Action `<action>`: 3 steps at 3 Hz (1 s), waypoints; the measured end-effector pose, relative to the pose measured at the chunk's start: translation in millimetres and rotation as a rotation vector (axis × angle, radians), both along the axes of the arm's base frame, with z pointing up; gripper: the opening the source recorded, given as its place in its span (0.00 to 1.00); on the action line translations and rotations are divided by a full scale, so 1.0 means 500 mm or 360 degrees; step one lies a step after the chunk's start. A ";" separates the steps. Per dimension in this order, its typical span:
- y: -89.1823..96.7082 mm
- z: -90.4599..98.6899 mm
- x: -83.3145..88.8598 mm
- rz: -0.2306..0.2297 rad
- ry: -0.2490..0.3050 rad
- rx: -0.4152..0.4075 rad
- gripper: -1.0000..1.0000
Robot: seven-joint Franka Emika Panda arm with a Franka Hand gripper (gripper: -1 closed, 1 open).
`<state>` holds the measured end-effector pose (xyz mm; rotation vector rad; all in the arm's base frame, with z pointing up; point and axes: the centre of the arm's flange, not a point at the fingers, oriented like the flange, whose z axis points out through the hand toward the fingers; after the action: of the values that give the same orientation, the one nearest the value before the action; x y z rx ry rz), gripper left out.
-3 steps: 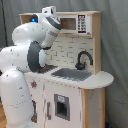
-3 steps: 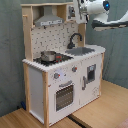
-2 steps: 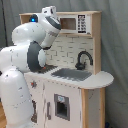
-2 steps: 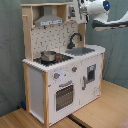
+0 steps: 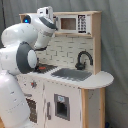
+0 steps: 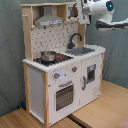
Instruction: Play with the kitchen
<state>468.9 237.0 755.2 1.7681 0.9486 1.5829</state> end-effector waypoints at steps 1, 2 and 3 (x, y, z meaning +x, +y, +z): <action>0.013 0.014 -0.050 -0.0046 -0.0043 0.0015 1.00; 0.020 0.022 -0.102 -0.0122 -0.0083 0.0025 1.00; 0.011 0.002 -0.133 -0.0225 -0.0084 0.0027 1.00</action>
<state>402.3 242.3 756.5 1.7550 0.7701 1.5442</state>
